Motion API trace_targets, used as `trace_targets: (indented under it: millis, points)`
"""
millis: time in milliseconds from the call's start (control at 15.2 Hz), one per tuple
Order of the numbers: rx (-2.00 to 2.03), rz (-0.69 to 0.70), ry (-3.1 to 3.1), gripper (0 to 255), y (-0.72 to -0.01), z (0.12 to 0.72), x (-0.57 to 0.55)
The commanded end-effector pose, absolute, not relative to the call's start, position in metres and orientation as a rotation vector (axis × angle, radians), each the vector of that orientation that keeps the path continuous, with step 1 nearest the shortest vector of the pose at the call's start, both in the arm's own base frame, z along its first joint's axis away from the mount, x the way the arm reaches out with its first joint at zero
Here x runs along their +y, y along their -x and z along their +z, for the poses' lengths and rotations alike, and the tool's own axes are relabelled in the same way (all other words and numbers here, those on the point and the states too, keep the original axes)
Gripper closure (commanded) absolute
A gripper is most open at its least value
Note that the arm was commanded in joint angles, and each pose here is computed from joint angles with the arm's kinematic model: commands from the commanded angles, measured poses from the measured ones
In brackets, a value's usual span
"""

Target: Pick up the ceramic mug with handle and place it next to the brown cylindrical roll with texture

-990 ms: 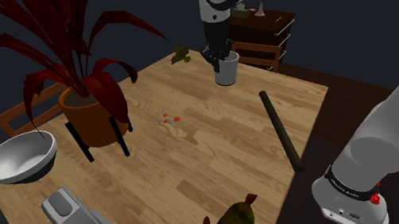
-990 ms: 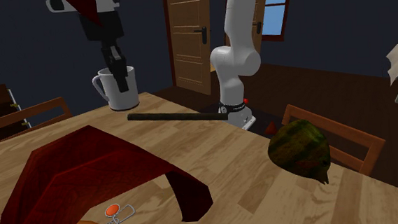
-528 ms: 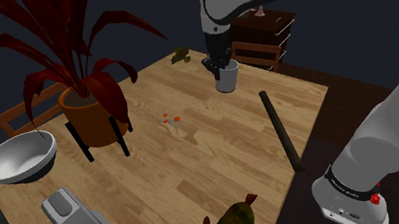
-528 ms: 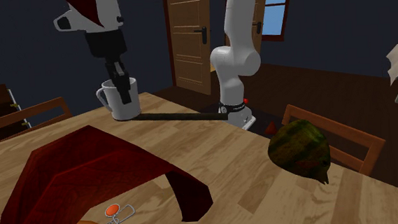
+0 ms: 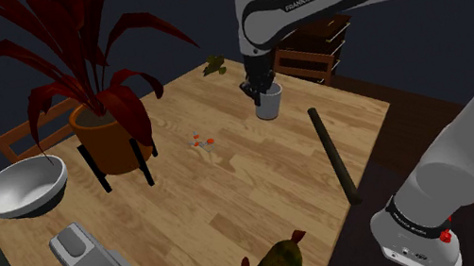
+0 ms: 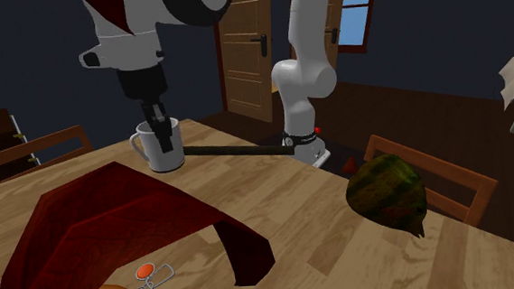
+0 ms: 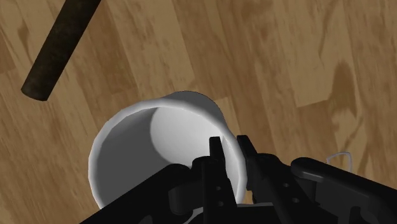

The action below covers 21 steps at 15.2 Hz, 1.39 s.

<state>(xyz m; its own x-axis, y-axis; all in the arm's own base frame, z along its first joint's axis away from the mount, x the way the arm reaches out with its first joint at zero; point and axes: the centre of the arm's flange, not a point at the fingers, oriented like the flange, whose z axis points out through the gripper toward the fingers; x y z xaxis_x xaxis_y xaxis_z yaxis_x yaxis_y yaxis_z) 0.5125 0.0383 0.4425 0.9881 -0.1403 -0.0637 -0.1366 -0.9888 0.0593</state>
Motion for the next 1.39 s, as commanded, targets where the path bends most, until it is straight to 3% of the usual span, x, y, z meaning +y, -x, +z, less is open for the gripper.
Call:
trace_targets:
  millis: [0,924,1320]
  points:
    - [-0.214,-0.104,-3.078,255,-0.512,0.432,0.038]
    - [-0.214,-0.104,-3.078,255,-0.512,0.359,0.038]
    - [-0.214,-0.104,-3.078,255,-0.512,0.359,0.038]
